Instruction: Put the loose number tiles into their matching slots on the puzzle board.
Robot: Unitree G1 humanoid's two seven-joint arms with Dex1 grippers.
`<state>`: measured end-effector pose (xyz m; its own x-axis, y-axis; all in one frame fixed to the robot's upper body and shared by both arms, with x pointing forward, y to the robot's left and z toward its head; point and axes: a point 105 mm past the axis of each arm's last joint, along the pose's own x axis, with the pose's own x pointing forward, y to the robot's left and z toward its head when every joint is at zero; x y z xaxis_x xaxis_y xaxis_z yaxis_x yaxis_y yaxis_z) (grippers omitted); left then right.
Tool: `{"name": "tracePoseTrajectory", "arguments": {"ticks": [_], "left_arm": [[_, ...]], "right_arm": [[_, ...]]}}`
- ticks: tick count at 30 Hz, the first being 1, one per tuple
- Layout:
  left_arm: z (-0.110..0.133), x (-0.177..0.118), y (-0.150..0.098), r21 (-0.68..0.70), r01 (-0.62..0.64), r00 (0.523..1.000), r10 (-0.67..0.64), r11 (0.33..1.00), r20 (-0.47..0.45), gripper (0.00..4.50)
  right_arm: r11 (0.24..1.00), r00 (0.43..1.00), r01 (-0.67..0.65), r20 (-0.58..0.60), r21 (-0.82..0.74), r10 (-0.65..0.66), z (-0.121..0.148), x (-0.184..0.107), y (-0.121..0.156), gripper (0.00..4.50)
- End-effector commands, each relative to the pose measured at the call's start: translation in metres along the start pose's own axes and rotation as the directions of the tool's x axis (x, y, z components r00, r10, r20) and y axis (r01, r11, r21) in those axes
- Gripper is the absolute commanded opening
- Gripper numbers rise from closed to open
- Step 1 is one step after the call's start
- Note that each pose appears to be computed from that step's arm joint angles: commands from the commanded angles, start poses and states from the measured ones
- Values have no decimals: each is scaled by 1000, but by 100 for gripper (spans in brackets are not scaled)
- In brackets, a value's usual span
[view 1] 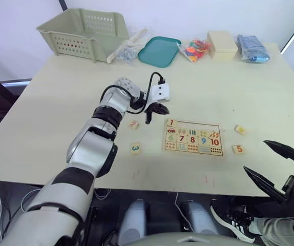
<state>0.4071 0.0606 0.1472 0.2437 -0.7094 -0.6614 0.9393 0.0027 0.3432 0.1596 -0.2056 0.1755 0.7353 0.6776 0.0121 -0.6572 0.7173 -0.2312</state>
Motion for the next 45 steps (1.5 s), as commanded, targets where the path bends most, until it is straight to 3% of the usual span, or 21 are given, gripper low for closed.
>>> {"name": "tracePoseTrajectory", "arguments": {"ticks": [1, 45], "left_arm": [[0, 0, -1, 16, 13, 1000, -13, 1000, -15, 4], [-4, 4, -17, 23, 117, 993, -117, 993, -29, 4]], "right_arm": [[1000, 1000, -7, 23, -29, 8, 8, 1, 3, 450], [999, 1000, 1, 27, -32, 0, 7, 1, 3, 450]]}}
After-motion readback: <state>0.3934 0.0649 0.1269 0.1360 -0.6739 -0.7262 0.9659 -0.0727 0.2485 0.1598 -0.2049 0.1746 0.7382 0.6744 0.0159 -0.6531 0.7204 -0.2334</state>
